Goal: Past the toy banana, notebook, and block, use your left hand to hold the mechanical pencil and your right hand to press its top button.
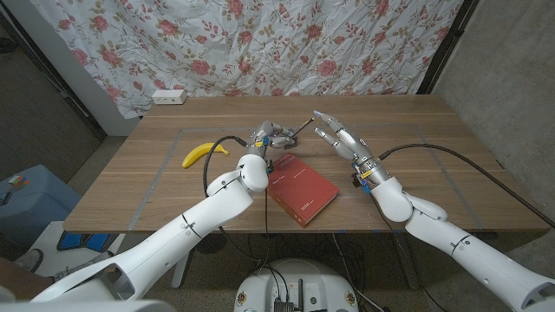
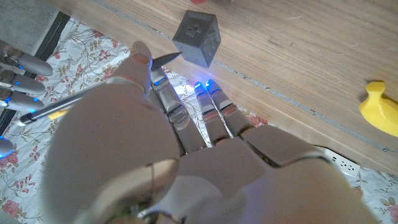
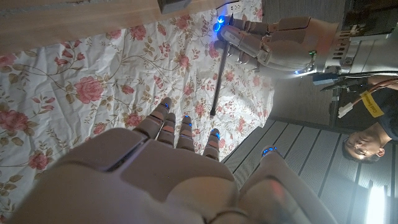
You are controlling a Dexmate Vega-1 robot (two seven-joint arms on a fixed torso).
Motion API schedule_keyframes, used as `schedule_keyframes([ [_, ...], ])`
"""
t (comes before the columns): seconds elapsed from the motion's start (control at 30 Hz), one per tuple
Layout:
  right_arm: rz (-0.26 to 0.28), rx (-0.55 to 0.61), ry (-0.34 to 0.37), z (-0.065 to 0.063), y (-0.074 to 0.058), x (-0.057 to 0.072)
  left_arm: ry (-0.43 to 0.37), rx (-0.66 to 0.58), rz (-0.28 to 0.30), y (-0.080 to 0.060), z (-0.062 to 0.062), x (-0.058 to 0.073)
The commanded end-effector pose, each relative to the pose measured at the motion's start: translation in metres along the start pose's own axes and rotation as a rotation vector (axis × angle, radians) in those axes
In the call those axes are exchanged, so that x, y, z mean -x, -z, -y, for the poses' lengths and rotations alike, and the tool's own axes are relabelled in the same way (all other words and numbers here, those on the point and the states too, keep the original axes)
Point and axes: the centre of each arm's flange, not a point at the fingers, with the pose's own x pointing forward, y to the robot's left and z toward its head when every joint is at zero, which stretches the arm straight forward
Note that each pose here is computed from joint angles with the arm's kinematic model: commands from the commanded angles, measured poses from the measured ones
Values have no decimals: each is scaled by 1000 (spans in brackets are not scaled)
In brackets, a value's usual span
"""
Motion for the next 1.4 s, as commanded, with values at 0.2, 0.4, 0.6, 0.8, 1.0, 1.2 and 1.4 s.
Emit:
schedule_keyframes([
  [0.2, -2, -23, -19, -5, -1, 1, -7, -1, -2, 1, 0, 5],
  [0.4, -4, -28, -18, -7, 0, 2, -8, -4, 4, 1, -1, 5],
  [0.6, -8, -34, -13, -7, 0, 3, -6, -4, 3, 1, -1, 5],
  [0.8, -13, -41, -12, -8, 2, 4, -6, -6, 7, 1, -1, 5],
  [1.0, -17, -45, -16, -9, 3, 5, -9, -6, 6, 1, -1, 5],
  [1.2, -19, -45, -17, -9, 4, 6, -6, -5, 4, 1, 0, 5],
  [1.4, -23, -51, -15, -10, 5, 7, -9, -5, 4, 0, -1, 5],
])
